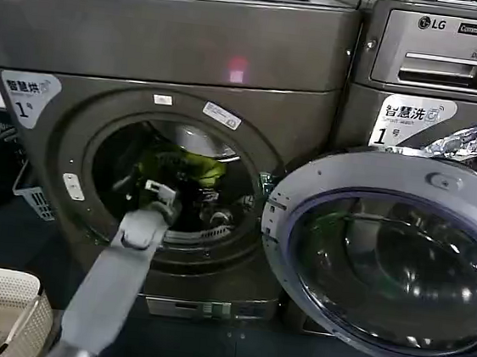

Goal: Grasp the clothes from the dryer.

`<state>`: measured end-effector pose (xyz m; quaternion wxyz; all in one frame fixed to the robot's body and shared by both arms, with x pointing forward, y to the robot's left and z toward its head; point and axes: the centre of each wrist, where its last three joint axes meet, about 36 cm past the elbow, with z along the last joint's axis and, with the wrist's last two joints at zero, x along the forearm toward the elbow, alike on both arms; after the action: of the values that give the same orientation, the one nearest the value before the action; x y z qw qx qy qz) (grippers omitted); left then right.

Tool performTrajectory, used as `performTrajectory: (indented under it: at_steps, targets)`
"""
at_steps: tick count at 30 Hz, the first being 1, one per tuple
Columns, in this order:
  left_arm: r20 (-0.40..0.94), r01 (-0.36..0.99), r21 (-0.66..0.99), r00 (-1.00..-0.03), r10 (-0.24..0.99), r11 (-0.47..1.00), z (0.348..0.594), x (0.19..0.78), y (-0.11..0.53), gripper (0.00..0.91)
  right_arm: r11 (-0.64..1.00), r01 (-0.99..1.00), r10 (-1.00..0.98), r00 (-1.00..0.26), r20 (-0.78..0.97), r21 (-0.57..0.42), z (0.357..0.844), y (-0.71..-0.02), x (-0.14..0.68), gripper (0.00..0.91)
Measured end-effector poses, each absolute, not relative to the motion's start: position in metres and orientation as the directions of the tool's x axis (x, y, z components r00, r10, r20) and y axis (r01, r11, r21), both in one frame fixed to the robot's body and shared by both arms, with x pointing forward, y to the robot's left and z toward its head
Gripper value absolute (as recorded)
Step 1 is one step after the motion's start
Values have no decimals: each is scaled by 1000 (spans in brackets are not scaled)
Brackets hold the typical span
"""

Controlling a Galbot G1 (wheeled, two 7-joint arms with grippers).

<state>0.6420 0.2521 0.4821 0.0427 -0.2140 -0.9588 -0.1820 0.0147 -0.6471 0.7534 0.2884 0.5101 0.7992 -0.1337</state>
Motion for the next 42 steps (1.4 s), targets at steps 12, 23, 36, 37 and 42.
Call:
performTrajectory:
  at_steps: [12, 23, 36, 37, 42]
  targets:
    - [534, 771, 485, -635, 558, 413, 505, 723, 263, 907, 437, 896, 736, -307, -604, 76, 755, -646, 11, 907]
    - [790, 854, 508, -513, 335, 110, 536, 766, 240, 907, 434, 898, 739, -306, -600, 77, 752, -645, 11, 907]
    - [861, 873, 487, -479, 169, -8, 516, 774, 193, 907, 436, 898, 731, -313, -607, 63, 755, -641, 11, 907]
    - [861, 871, 491, -482, 162, -16, 515, 774, 190, 907, 438, 897, 731, -314, -607, 64, 755, -641, 11, 907]
    - [858, 865, 501, -494, 139, -23, 510, 775, 183, 907, 444, 894, 725, -317, -611, 62, 755, -639, 13, 907]
